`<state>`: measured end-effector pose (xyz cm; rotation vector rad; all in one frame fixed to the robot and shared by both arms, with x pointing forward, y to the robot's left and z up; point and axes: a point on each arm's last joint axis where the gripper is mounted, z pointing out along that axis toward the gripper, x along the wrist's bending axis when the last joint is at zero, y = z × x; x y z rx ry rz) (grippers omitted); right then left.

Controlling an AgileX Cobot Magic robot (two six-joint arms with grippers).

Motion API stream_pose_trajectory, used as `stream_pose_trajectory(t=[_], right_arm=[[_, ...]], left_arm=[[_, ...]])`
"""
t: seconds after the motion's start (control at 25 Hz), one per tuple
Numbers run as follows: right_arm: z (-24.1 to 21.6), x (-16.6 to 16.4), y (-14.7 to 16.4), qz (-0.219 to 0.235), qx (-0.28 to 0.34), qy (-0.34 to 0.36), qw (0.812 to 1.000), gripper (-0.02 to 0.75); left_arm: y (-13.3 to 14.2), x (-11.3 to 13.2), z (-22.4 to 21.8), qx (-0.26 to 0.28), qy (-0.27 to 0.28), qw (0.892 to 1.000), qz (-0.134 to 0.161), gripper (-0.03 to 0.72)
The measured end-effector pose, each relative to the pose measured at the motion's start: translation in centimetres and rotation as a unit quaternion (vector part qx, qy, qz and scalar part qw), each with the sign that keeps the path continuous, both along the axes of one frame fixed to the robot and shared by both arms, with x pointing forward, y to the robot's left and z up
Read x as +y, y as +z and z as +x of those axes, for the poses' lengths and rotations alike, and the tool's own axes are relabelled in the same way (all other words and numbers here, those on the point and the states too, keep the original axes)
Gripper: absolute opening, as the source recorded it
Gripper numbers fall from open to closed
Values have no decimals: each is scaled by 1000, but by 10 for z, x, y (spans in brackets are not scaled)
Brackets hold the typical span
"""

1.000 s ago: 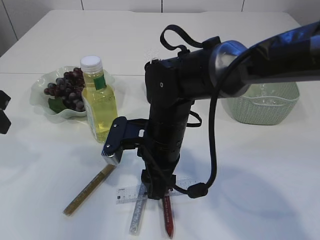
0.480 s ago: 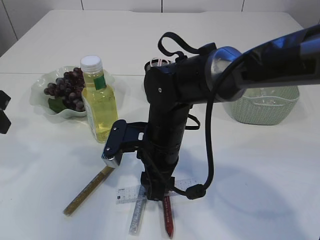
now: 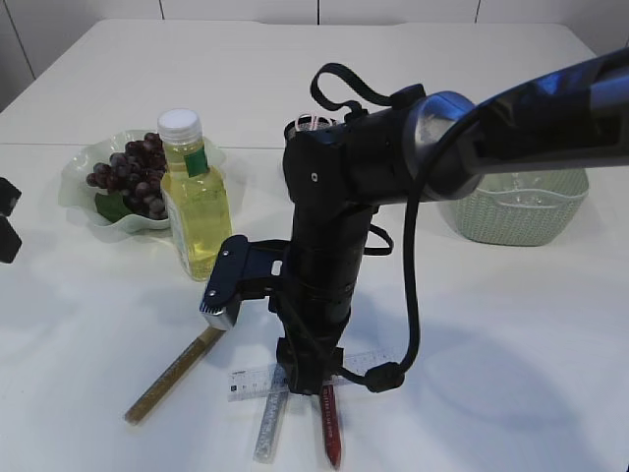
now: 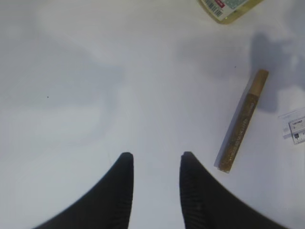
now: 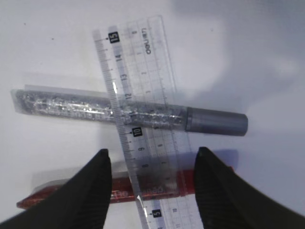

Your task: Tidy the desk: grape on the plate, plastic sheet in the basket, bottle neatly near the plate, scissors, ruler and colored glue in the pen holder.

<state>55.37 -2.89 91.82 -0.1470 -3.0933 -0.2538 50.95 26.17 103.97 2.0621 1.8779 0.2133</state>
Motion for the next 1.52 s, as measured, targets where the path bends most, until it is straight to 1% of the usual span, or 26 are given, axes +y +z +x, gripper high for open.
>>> stream_pose_trajectory(t=[0.56, 0.76, 0.88, 1.04, 1.52], right_arm=[[1, 1, -15, -9, 11, 0, 1000, 438], [2, 1, -16, -7, 7, -1, 1000, 436], [2, 1, -20, -10, 11, -1, 1000, 408], [2, 1, -21, -10, 13, -1, 1000, 318], [1, 1, -20, -11, 14, -1, 1000, 309]], left_arm=[[0, 0, 0, 0, 0, 1000, 0, 242], [0, 0, 0, 0, 0, 1000, 0, 242], [0, 0, 0, 0, 0, 1000, -1, 242], [0, 0, 0, 0, 0, 1000, -1, 242], [0, 0, 0, -1, 0, 1000, -1, 243]])
